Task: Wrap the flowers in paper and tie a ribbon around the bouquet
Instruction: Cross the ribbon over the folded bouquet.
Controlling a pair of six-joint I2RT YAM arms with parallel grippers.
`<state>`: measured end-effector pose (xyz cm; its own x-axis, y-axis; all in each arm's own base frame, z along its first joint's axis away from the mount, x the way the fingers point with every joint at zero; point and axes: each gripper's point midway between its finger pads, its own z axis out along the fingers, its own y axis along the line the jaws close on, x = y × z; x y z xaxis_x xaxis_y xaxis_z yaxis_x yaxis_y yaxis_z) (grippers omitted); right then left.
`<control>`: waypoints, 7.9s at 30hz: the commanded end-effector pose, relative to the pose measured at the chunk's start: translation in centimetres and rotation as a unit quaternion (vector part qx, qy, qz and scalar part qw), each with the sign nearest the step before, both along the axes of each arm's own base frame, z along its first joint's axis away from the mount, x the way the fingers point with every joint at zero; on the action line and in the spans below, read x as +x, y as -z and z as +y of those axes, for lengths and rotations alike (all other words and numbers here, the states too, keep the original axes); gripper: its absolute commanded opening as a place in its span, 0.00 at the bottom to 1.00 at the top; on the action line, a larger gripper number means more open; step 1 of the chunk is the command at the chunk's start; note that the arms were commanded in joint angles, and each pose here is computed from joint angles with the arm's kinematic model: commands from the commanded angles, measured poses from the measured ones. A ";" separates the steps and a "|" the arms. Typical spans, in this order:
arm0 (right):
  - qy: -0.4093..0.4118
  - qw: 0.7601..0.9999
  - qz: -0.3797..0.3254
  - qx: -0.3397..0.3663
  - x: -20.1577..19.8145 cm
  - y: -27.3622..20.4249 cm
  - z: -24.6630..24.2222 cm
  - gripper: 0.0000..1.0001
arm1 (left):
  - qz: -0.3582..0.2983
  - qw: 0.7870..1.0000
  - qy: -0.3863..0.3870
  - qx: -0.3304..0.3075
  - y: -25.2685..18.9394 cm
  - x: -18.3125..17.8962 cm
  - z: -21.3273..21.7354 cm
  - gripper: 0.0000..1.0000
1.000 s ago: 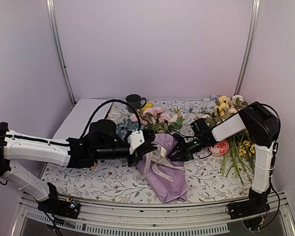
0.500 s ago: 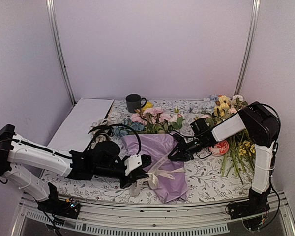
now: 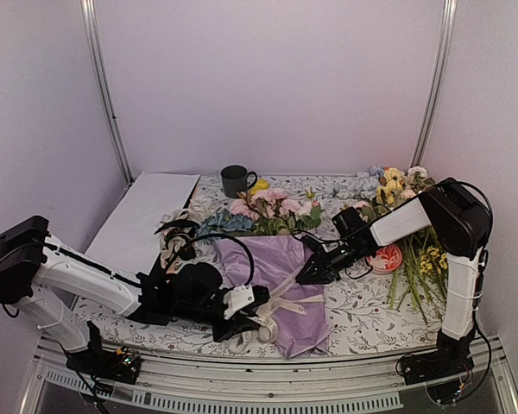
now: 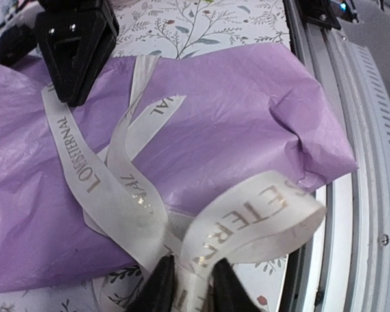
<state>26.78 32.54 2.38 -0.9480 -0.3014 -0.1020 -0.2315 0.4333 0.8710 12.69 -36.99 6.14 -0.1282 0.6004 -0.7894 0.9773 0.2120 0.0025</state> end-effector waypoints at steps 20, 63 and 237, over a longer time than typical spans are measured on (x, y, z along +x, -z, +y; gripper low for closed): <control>-0.015 0.999 -0.021 -0.027 -0.3 0.0 0.2 0.23 | 0.059 0.994 -0.079 0.055 -4.1 4.0 -1.1 0.29; -0.012 0.999 -0.007 -0.049 -1.0 1.8 -0.4 0.23 | -0.029 0.992 -0.119 0.036 -7.1 7.7 0.7 0.00; -0.011 0.998 0.019 -0.065 -2.2 3.7 -1.1 0.21 | -0.170 0.951 -0.148 0.211 1.6 16.1 2.1 0.46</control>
